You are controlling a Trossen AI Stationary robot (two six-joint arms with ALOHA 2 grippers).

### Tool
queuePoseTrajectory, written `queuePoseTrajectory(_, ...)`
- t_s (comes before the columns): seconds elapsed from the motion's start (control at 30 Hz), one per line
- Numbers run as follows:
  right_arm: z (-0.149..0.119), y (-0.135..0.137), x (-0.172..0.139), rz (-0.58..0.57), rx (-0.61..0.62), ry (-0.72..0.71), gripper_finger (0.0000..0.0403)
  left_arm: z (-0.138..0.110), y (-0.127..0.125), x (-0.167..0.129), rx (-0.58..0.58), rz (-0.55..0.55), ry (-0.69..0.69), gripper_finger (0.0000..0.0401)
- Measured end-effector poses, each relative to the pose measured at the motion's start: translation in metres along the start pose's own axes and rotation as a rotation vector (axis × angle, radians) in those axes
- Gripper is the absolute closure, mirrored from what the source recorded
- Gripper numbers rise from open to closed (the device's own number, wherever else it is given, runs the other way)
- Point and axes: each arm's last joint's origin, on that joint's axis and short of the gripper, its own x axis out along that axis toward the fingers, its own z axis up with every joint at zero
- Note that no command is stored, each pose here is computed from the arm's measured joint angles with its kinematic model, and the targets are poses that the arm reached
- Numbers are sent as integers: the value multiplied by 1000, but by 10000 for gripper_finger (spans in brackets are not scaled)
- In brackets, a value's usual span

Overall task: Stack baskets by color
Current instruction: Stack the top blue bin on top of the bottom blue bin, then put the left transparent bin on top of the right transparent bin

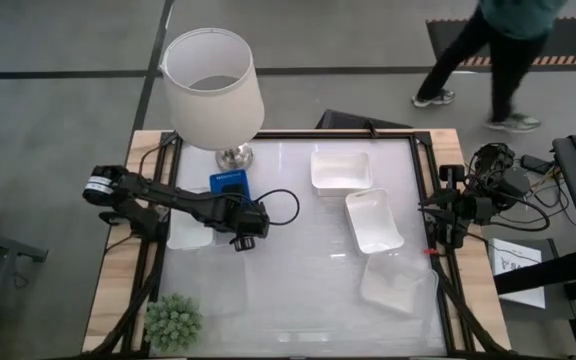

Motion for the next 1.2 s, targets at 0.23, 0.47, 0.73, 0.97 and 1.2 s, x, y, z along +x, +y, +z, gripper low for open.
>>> queuePoseTrajectory(0.23,0,0,0,1,-1,1,365,0,0,0,0,-1,0,401)
queuePoseTrajectory(0.47,0,0,0,1,0,2,365,0,0,0,-8,-2,1,359)
queuePoseTrajectory(0.73,0,0,0,2,0,2,365,2,0,-2,-17,-4,-8,301)
queuePoseTrajectory(0.97,0,0,0,2,1,2,365,11,1,-11,-100,-24,-59,296)
queuePoseTrajectory(1.2,0,0,0,2,4,2,365,26,-15,-19,-164,-104,-243,296)
